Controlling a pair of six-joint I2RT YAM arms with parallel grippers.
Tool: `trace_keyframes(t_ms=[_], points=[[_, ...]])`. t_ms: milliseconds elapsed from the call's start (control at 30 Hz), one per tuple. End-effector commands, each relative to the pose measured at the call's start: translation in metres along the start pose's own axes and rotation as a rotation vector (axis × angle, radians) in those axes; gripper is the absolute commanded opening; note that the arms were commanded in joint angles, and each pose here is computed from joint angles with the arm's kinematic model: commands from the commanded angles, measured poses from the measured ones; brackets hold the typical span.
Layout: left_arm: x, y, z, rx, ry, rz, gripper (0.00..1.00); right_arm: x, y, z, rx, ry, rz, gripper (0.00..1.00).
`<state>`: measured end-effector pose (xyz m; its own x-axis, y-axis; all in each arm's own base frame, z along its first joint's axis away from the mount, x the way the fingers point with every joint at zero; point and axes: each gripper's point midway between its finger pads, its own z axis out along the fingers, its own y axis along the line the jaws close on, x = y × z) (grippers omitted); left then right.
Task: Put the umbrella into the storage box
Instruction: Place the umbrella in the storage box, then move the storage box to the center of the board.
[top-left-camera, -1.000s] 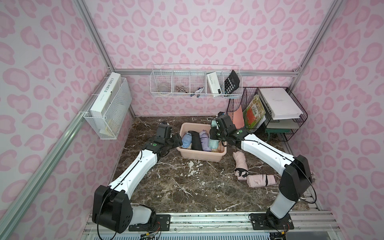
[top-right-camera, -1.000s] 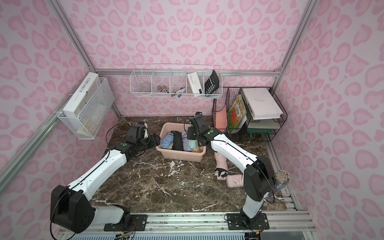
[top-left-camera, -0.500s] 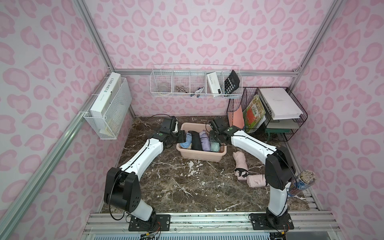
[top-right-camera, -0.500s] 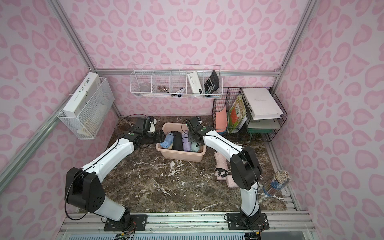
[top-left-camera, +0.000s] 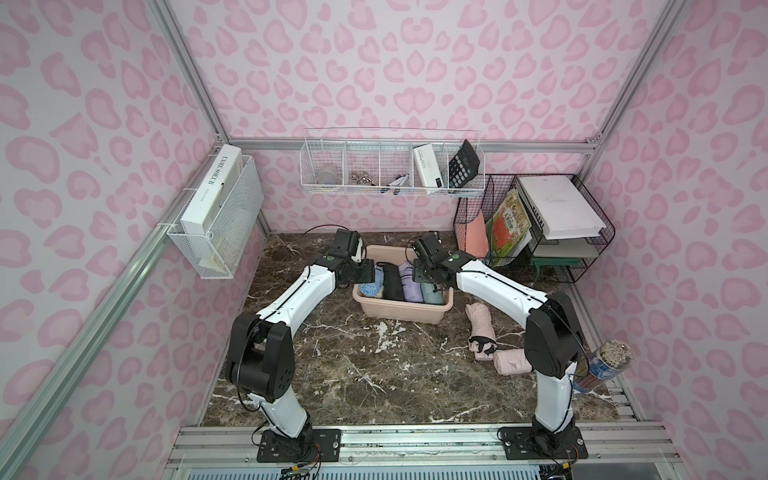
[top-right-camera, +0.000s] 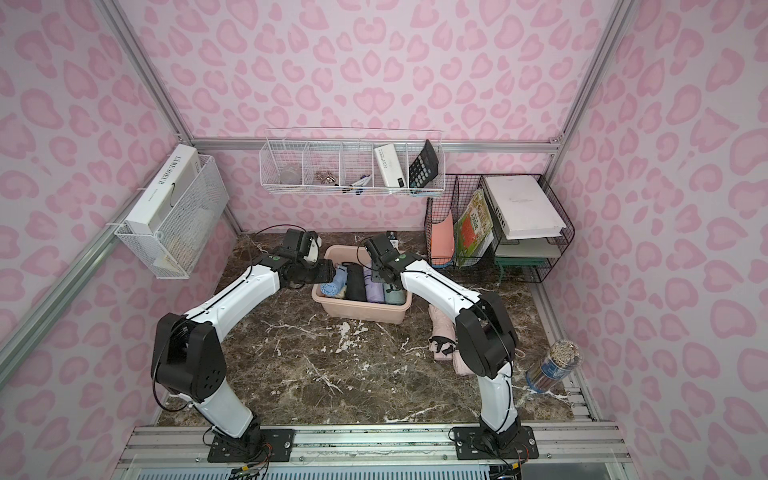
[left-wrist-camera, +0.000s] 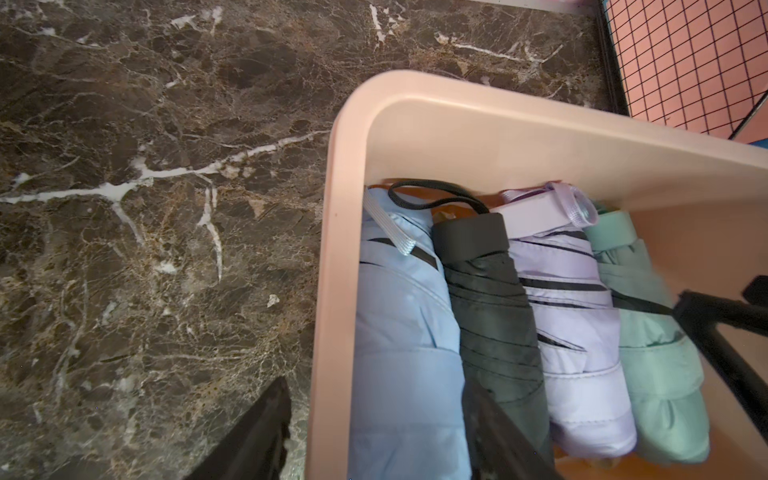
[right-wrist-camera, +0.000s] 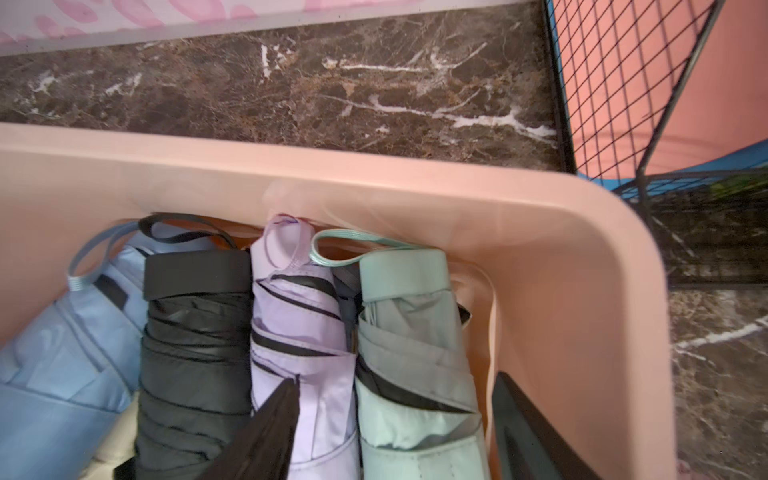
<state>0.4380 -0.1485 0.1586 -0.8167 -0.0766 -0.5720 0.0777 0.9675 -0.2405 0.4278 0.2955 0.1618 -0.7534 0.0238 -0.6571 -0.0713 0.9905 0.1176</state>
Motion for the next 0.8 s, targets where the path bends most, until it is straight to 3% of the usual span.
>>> trace_keyframes(t_ms=[0, 233, 333, 633, 767], points=[[-0.004, 0.001, 0.004, -0.006, 0.003, 0.029, 0.63, -0.022, 0.004, -0.021, -0.009, -0.086, 0.004, 0.68], [-0.007, 0.003, 0.012, -0.022, 0.014, 0.078, 0.48, -0.034, -0.002, -0.061, -0.038, -0.190, 0.021, 0.67], [-0.001, 0.010, 0.014, -0.052, 0.026, 0.110, 0.36, -0.029, -0.015, -0.070, -0.016, -0.202, 0.024, 0.65], [0.010, 0.025, -0.002, -0.127, 0.032, 0.160, 0.09, 0.005, -0.063, -0.087, 0.049, -0.152, 0.034, 0.65], [0.018, 0.032, -0.015, -0.155, 0.031, 0.178, 0.06, 0.024, -0.088, -0.093, 0.073, -0.124, 0.040, 0.66]])
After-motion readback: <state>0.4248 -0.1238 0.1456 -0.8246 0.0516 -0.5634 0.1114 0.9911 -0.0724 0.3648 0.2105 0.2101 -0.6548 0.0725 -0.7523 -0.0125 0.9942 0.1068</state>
